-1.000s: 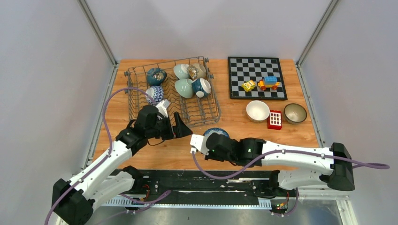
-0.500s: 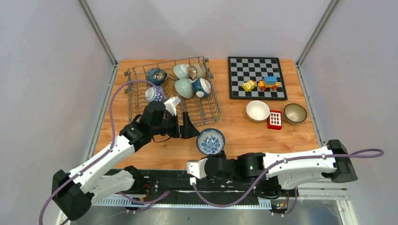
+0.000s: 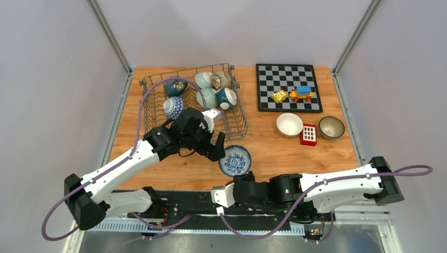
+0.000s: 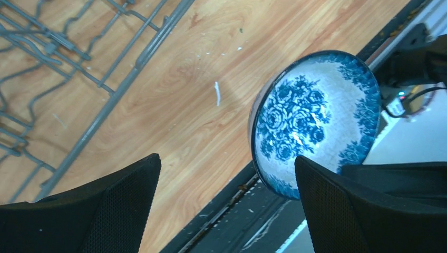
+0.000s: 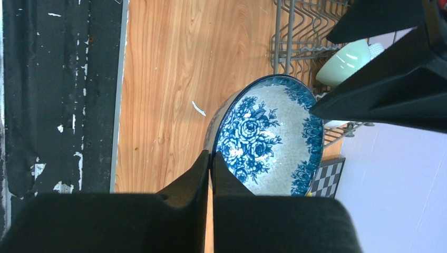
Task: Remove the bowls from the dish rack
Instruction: Pick up the bowl from the dish rack.
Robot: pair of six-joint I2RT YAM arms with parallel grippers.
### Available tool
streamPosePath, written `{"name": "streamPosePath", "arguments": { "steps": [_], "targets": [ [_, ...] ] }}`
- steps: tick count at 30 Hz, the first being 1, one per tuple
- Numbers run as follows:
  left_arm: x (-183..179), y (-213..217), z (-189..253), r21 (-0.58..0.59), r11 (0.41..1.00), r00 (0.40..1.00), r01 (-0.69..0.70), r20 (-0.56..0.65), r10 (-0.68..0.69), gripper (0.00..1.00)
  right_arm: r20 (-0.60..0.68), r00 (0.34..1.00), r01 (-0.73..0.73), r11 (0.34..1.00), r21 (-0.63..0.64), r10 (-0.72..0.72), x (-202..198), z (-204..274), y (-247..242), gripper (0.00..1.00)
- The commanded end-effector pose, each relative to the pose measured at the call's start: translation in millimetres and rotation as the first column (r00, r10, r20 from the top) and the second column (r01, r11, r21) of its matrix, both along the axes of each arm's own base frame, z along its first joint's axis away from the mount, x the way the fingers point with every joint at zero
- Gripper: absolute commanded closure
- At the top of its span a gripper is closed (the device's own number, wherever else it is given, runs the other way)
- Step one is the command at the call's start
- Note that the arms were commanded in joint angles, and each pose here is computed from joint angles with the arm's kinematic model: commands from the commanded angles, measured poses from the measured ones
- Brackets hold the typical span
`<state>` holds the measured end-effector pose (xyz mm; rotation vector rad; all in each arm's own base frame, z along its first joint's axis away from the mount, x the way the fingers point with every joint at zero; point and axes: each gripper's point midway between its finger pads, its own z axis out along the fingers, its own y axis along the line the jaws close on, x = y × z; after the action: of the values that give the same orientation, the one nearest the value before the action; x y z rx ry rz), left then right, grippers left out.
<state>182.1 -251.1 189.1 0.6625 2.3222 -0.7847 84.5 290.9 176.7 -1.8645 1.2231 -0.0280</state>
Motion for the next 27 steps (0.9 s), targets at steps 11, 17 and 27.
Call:
{"name": "streamPosePath", "arguments": {
  "steps": [11, 17, 27],
  "targets": [
    [10, -4, 5, 0.279, 0.939, 0.967, 0.2, 0.101, -0.236, 0.09, 0.023, 0.996, -0.09, 0.996, 0.019, 0.09, -15, 20, 8, 1.0],
    [9, -13, -7, 0.379, 0.895, 0.955, 0.236, 0.078, -0.285, 0.2, 0.023, 0.995, -0.102, 0.995, 0.012, 0.101, -17, 19, 8, 1.0],
    [8, -22, -17, 0.399, 0.875, 0.948, 0.274, 0.039, -0.315, 0.44, 0.022, 0.994, -0.106, 0.994, 0.013, 0.106, -18, 20, 9, 1.0]
  ]
}}
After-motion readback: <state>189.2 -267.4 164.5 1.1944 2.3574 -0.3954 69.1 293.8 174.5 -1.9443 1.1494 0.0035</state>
